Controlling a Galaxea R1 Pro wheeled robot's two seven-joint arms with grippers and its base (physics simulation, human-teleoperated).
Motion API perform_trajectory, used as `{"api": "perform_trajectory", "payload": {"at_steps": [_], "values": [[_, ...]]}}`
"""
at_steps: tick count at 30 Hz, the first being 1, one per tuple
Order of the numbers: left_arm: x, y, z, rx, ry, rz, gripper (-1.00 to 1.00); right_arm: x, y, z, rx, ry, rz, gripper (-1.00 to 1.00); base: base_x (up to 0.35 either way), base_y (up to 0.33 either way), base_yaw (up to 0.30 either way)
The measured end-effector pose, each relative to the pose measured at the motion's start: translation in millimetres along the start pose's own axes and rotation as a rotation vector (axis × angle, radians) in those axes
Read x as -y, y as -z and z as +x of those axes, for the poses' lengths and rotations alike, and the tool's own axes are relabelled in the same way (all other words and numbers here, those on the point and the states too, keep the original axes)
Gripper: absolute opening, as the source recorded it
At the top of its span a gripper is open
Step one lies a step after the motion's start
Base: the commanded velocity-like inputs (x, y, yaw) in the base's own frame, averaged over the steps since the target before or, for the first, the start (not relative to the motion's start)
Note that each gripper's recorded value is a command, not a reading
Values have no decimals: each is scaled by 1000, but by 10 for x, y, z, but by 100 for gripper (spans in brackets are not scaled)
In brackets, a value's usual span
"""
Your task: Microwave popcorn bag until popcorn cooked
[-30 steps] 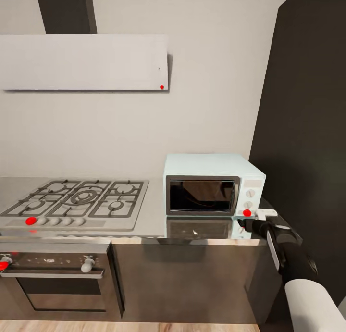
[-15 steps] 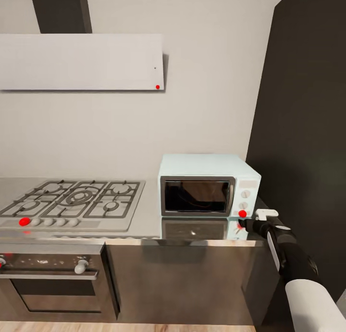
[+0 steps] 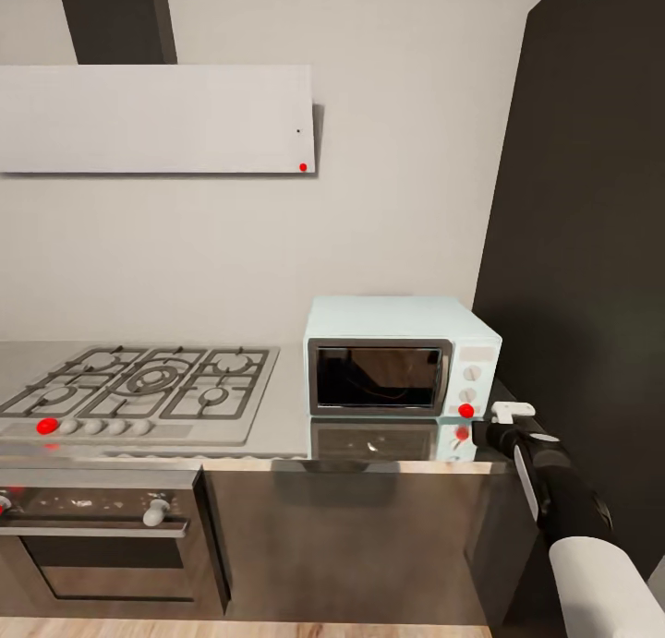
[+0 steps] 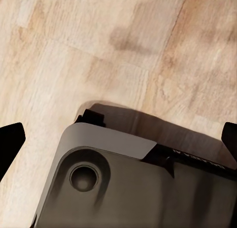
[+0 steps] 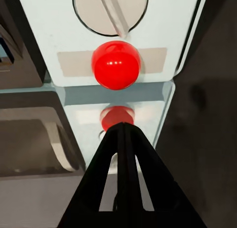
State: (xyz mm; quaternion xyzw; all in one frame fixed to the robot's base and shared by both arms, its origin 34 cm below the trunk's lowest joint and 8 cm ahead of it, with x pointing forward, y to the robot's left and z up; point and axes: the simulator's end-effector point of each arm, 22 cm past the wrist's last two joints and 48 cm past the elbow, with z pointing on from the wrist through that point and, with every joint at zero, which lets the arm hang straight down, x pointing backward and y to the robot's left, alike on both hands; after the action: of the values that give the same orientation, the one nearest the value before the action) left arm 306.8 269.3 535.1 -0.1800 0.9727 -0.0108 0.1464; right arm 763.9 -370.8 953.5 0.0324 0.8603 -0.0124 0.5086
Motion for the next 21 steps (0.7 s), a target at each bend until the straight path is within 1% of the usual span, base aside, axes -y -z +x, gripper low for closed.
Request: {"api": "perform_trajectory", "payload": {"at_steps": [2, 4, 12, 21], "values": [[-3, 0, 3, -1, 0, -1, 100, 2, 0, 1, 0, 0, 1, -100, 4, 0, 0], [5, 0, -4, 1, 1, 2, 100, -63, -23, 49, -9, 8, -4, -100, 0, 0, 0], [9, 0, 0, 1, -2, -1, 100, -80, -22, 50, -10, 7, -11, -100, 12, 0, 0], [2, 2, 6, -1, -5, -2, 100, -78, -23, 60, -11, 2, -10, -100, 179, 0, 0]]}}
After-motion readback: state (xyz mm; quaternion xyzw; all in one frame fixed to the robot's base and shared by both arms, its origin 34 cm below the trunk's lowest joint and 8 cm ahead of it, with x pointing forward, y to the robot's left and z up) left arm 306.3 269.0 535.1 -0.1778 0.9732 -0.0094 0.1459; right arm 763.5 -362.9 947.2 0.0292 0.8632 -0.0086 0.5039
